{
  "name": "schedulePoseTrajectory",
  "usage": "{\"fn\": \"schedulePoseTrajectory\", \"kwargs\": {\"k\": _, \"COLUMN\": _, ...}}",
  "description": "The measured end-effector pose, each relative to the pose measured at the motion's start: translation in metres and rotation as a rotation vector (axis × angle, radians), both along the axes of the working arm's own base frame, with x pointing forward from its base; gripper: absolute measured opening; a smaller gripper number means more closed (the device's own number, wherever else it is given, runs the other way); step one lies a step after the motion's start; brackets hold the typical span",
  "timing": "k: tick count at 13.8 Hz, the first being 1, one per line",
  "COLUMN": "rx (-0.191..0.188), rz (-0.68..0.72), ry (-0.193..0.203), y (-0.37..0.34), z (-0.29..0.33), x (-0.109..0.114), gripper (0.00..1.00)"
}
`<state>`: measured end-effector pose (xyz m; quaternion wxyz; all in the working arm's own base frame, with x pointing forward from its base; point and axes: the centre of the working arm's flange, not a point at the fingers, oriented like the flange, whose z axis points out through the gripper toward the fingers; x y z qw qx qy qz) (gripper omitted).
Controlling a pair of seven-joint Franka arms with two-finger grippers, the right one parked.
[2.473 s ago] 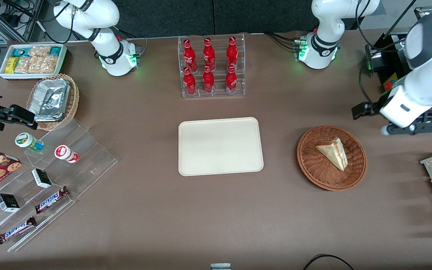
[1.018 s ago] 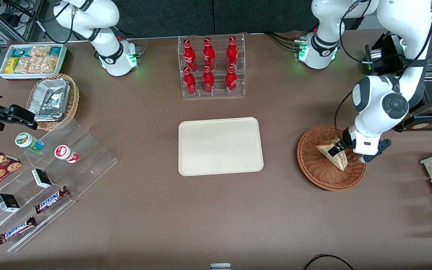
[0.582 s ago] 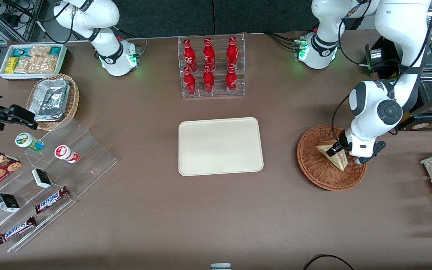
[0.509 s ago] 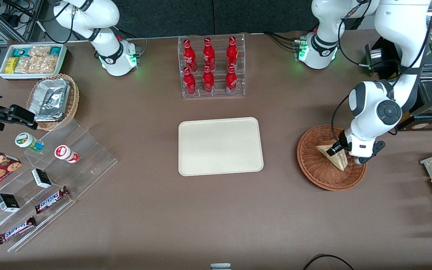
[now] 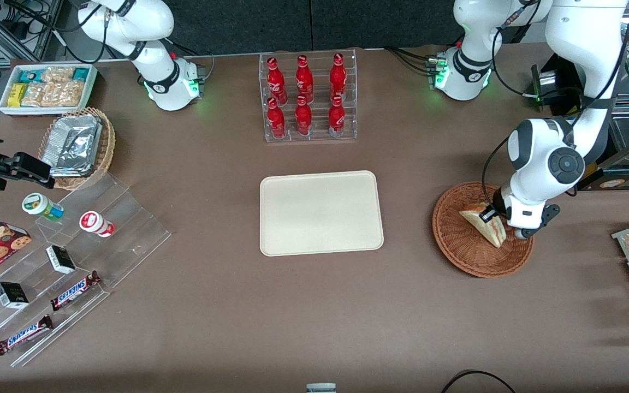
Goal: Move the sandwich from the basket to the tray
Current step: 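Lift the sandwich and carry it over the cream tray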
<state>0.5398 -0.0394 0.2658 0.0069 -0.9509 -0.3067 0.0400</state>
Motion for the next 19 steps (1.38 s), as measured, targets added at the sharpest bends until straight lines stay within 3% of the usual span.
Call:
{"fn": "schedulePoseTrajectory", "kwargs": {"k": 2, "rx": 0.003, "rz": -0.015, "ry": 0.035, "y": -0.006, "z": 0.030, "x": 0.012, "gripper": 0.15}}
{"fn": "schedulePoseTrajectory", "kwargs": {"k": 5, "rx": 0.006, "rz": -0.081, "ry": 0.067, "y": -0.042, "z": 0.092, "x": 0.028, "gripper": 0.15}}
{"fn": "schedulePoseTrajectory", "kwargs": {"k": 8, "rx": 0.008, "rz": -0.210, "ry": 0.055, "y": -0.118, "z": 0.133, "x": 0.028, "gripper": 0.15}}
{"fn": "schedulePoseTrajectory", "kwargs": {"k": 12, "rx": 0.004, "rz": -0.396, "ry": 0.047, "y": -0.229, "z": 0.129, "x": 0.005, "gripper": 0.15}}
{"fn": "schedulePoseTrajectory", "kwargs": {"k": 19, "rx": -0.027, "rz": -0.615, "ry": 0.044, "y": -0.388, "z": 0.083, "x": -0.009, "gripper": 0.15}}
